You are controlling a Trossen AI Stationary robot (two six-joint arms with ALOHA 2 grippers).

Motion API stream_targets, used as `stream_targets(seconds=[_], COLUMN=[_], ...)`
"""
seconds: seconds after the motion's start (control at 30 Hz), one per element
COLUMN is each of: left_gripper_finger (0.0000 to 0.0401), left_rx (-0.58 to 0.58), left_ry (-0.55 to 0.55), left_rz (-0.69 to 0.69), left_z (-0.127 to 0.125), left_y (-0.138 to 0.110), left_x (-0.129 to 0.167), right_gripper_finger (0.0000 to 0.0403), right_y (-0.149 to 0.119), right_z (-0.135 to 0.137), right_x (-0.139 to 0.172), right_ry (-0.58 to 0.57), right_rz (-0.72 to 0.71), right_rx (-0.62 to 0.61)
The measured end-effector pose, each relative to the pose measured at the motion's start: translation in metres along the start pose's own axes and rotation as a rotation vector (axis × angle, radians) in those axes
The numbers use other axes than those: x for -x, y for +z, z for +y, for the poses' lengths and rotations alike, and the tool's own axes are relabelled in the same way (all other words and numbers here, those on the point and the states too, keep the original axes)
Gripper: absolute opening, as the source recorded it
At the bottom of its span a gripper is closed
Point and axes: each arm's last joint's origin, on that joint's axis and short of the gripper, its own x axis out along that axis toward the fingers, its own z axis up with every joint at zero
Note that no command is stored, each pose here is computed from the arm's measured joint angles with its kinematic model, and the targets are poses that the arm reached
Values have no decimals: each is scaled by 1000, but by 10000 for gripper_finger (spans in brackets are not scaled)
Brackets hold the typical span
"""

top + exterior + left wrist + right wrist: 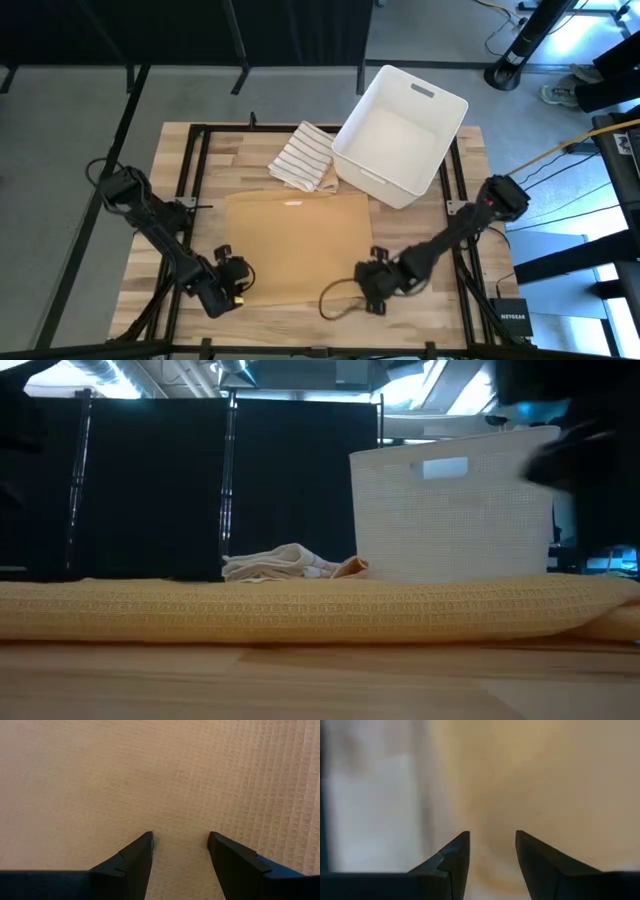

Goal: Fold towel
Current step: Fold the yellow towel

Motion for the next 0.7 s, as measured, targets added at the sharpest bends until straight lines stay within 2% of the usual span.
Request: stream_targets(seconds=[0.13, 0.33, 0.47, 0.7], left_gripper_finger=[186, 186, 186, 186], left_rx=[28, 72, 88, 91], left_ry=[10, 11, 7, 0], left_rz=[-5, -15, -37, -43], left_z=[0, 0, -2, -2], left_y=[0, 0, -1, -1], left_x=[-2, -2, -2, -2], right_gripper_finger=[159, 159, 159, 157], right_y=[-26, -68, -81, -72], right_z=[30, 50, 51, 49], right_x=[8, -6, -21, -27], right_ry=[58, -70, -140, -182], right_rz=[33, -88, -163, -282], right_rx=[-154, -372, -372, -277])
